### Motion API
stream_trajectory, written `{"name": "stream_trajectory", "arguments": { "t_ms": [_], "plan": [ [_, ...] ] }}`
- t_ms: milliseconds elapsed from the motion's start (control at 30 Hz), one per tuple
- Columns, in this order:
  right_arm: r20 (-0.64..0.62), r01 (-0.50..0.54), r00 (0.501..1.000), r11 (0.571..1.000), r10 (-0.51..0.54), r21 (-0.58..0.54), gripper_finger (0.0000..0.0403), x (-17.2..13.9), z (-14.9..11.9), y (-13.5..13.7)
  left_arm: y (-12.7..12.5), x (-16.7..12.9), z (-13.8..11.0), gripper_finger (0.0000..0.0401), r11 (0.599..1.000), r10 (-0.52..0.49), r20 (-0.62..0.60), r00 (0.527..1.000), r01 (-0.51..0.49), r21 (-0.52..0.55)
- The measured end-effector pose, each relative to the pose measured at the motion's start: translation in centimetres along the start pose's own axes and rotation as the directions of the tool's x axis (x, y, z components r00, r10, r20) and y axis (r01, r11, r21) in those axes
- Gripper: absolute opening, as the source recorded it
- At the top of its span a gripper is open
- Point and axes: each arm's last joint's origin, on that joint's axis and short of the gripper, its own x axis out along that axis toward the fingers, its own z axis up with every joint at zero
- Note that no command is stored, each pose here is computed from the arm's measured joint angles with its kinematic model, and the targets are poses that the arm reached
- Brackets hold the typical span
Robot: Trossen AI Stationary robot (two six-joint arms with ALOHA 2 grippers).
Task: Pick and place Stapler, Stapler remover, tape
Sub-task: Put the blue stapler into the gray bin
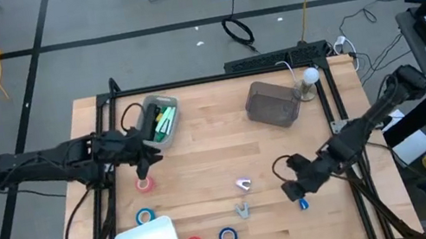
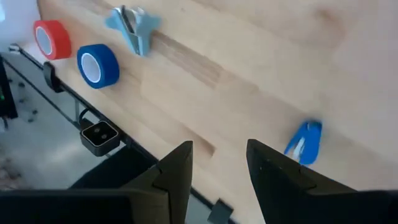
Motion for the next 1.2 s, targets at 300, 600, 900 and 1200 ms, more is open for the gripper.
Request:
{"name": "stream_trajectory", "arguments": {
  "t_ms": [300, 600, 900, 1200],
  "plan": [
    [-0.026, 0.113, 0.994, 0.966, -0.11, 0.232, 0.0146, 0.1, -1.9, -1.4, 0.7, 1.0, -1.6, 0.0152, 1.0, -0.005, -0.009, 1.0, 0.005, -0.02],
    [-0.027, 0.19, 0.981, 0.927, -0.192, 0.322, 0.0146, 1.7, -2.9, -2.0, 0.9, 1.0, -1.5, 0.0152, 0.999, 0.05, 0.022, 0.998, -0.05, -0.019],
    [-0.027, 0.262, 0.963, 0.912, -0.267, 0.317, 0.0146, 4.0, -3.0, -2.3, 1.0, 1.0, -1.5, 0.0152, 0.997, 0.08, 0.039, 0.996, -0.079, -0.011],
    [-0.006, 0.322, 0.942, 0.902, -0.334, 0.289, 0.0146, 5.5, -2.9, -2.8, 0.9, 1.0, -1.4, 0.0152, 0.997, 0.076, 0.045, 0.996, -0.076, -0.003]
  ]
}}
